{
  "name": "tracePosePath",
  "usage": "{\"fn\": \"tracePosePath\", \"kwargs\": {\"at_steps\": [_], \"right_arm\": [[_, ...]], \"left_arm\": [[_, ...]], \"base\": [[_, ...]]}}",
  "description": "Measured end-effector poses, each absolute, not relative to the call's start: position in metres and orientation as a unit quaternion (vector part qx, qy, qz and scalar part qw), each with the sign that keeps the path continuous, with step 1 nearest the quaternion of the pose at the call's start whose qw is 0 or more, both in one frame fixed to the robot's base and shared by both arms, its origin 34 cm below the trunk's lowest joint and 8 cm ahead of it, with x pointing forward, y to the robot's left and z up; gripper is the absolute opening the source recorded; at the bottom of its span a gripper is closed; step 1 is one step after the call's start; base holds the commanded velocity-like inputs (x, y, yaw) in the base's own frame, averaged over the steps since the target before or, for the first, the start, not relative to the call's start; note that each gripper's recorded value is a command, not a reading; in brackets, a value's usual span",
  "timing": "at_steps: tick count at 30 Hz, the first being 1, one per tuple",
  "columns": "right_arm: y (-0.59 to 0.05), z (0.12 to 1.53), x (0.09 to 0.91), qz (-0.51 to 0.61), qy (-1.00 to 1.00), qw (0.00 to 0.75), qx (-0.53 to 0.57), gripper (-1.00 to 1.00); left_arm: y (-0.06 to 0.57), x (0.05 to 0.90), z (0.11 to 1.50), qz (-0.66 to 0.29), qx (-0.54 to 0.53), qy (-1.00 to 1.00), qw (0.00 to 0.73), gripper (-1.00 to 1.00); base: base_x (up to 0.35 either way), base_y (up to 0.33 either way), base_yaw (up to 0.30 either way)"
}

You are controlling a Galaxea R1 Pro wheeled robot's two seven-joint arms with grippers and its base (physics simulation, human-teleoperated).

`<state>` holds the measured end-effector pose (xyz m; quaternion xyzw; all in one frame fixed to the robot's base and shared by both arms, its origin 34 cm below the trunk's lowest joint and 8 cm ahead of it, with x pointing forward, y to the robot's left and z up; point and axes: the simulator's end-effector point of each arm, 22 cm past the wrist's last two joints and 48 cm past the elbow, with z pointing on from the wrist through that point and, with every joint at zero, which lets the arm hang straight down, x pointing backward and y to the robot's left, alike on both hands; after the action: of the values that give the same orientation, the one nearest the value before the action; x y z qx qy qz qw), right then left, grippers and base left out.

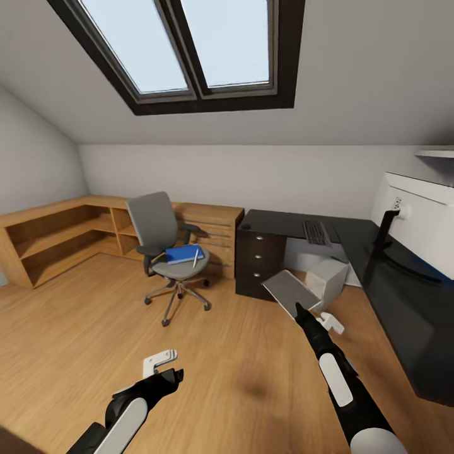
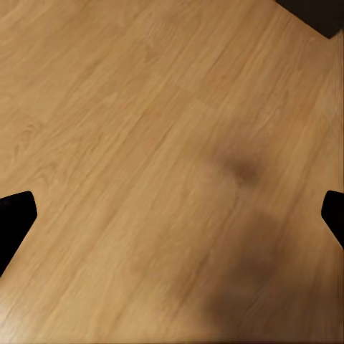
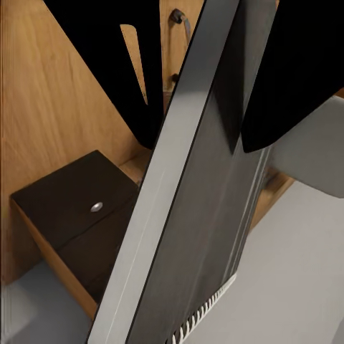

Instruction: In the bedroom, organize the workspace by keeping the computer under the desk, ensuring the monitor is on the desk, placing the keyboard on the desk next to the monitor, placing the mouse on the desk next to the keyboard, moving the folder from the swivel chair onto the desk next to the mouse, stacking the notebook on top of the folder with the pen on top of the notebook, and positioning the swivel chair next to the desk.

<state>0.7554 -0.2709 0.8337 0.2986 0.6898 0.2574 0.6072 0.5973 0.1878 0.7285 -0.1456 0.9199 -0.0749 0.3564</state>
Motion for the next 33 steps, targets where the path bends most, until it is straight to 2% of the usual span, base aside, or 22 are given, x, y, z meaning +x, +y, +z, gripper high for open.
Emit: {"fn": "tracePosePath", "kwargs": {"at_steps": [11, 20, 24, 27, 33], "right_arm": [[-0.273, 0.852, 0.756, 0.256, 0.692, 0.606, 0.298, -1.00], [-0.272, 0.867, 0.757, 0.256, 0.692, 0.606, 0.299, -1.00], [-0.276, 0.884, 0.757, 0.256, 0.684, 0.617, 0.295, -1.00], [-0.277, 0.886, 0.754, 0.254, 0.683, 0.618, 0.295, -1.00], [-0.275, 0.881, 0.748, 0.256, 0.685, 0.614, 0.296, -1.00]], "left_arm": [[0.174, 0.570, 0.687, -0.054, -0.160, 0.942, 0.290, 1.00], [0.201, 0.550, 0.655, -0.003, -0.187, 0.945, 0.269, 1.00], [0.227, 0.509, 0.609, 0.040, -0.196, 0.955, 0.219, 1.00], [0.226, 0.504, 0.605, 0.035, -0.194, 0.957, 0.214, 1.00], [0.229, 0.516, 0.609, 0.032, -0.201, 0.945, 0.255, 1.00]], "base": [[0.000, 0.000, -0.104], [0.000, 0.000, -0.005], [0.000, 0.000, 0.000], [0.000, 0.000, 0.000], [0.115, 0.000, 0.000]]}}
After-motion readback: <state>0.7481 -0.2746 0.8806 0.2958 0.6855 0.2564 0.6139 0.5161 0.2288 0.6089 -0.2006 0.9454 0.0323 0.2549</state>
